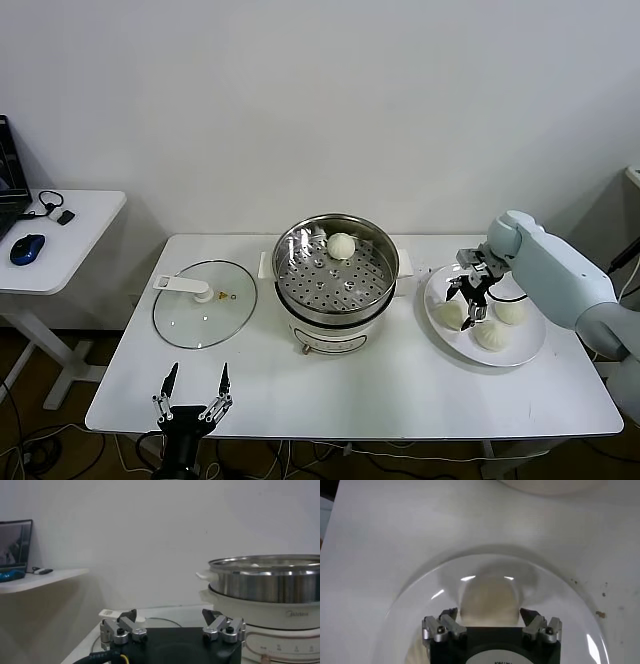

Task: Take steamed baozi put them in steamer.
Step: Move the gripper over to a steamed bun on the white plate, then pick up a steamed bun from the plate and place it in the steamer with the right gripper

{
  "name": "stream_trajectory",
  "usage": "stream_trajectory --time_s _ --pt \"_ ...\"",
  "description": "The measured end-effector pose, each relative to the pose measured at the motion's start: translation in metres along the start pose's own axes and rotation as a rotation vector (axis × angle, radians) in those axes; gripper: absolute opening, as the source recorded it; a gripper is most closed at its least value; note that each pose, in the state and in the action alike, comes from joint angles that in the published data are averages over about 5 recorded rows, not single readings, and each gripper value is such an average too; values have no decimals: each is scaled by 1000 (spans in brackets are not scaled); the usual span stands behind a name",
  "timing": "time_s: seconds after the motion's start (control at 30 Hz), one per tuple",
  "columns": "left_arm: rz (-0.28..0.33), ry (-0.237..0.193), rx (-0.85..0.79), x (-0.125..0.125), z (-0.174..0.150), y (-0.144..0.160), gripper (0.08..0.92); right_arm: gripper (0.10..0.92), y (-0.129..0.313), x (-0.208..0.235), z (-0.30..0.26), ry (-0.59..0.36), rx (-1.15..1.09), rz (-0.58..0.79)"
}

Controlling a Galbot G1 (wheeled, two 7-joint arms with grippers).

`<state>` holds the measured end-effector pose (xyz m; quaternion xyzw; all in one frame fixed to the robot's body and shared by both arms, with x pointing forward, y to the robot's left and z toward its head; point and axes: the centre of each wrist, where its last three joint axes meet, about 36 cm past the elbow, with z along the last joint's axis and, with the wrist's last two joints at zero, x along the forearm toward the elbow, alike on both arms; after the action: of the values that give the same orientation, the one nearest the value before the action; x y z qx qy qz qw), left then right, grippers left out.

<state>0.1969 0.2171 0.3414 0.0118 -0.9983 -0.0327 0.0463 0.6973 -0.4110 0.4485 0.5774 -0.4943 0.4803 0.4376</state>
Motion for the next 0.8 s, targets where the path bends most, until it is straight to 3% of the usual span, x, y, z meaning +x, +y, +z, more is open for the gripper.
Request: stream_trajectory --time_s 0.37,0.8 --pt "0 1 1 0 0 0 823 682 1 -1 0 0 3 -1" --pt "-3 -1 2 0 -1 0 823 650 -1 16 -2 -5 25 9"
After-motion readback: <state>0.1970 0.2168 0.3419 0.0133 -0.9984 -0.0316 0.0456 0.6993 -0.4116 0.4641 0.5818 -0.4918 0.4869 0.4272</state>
